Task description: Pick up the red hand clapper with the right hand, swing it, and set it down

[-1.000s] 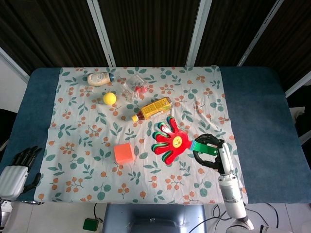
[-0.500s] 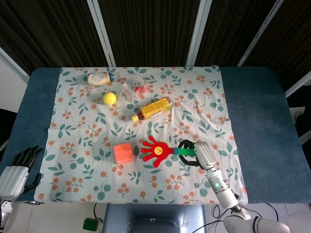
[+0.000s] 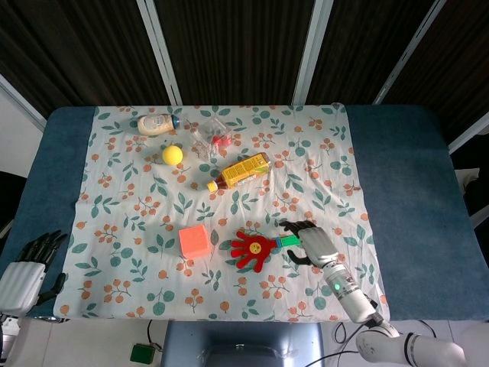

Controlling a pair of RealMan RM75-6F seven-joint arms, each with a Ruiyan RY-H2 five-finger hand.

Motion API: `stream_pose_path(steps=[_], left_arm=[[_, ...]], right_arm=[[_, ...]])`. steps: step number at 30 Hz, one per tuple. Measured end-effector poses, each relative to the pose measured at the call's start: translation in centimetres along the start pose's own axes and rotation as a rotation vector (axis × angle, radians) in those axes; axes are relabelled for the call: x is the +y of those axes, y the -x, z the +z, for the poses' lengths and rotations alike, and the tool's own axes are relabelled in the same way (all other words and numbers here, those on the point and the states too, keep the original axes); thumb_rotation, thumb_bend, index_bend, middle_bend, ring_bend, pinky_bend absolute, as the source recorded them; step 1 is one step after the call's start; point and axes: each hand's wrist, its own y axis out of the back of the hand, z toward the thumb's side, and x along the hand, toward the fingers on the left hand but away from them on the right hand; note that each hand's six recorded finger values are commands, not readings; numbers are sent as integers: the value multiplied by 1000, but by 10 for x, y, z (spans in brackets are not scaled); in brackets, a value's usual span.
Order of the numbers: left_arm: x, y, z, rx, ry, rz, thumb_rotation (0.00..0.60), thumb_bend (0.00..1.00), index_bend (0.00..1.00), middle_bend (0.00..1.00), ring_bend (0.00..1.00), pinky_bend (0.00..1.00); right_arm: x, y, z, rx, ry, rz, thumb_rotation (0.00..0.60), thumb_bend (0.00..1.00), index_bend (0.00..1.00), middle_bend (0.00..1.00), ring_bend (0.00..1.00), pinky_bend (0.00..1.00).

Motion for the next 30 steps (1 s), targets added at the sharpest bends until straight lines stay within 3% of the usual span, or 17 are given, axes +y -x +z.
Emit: stream_pose_path(steps=[4,7,11,17,21,23,26,30], left_arm=[[0,0,0,-2,0,0,600,469,0,34,43,135],[-1,1,1,-4,-2,-2,600,469,0,34,43,135],[2,2,1,-4,1,10,600,469,0,34,43,135],[6,4,2,-16,-8,51,600,469,0,26,39,128],[6,6,6,-30,-16,63,600,469,0,13,33,126],[7,7,8,-39,-18,79,600,469,0,2,15,122],[10,7,11,-59,-23,117,600,469,0,0,1,113],[11,10,13,-74,-32,152,600,469,0,0,0,106]], right_arm=[[14,-5,-2,-4,-20,-9,600,311,0,74,0,12],[29,-12,-6,-9,-53,-23,600,302,0,5,0,0],[54,-33,-15,-22,-128,-73,600,302,0,0,0,0],[84,-97,-39,-91,-244,-244,600,302,0,0,0,0],[98,-159,-60,-180,-295,-378,600,301,0,0,0,0],[100,-183,-68,-220,-303,-409,600,301,0,0,0,0],[102,-200,-73,-230,-315,-409,600,301,0,0,0,0],[97,-199,-77,-219,-319,-355,600,301,0,0,0,0]])
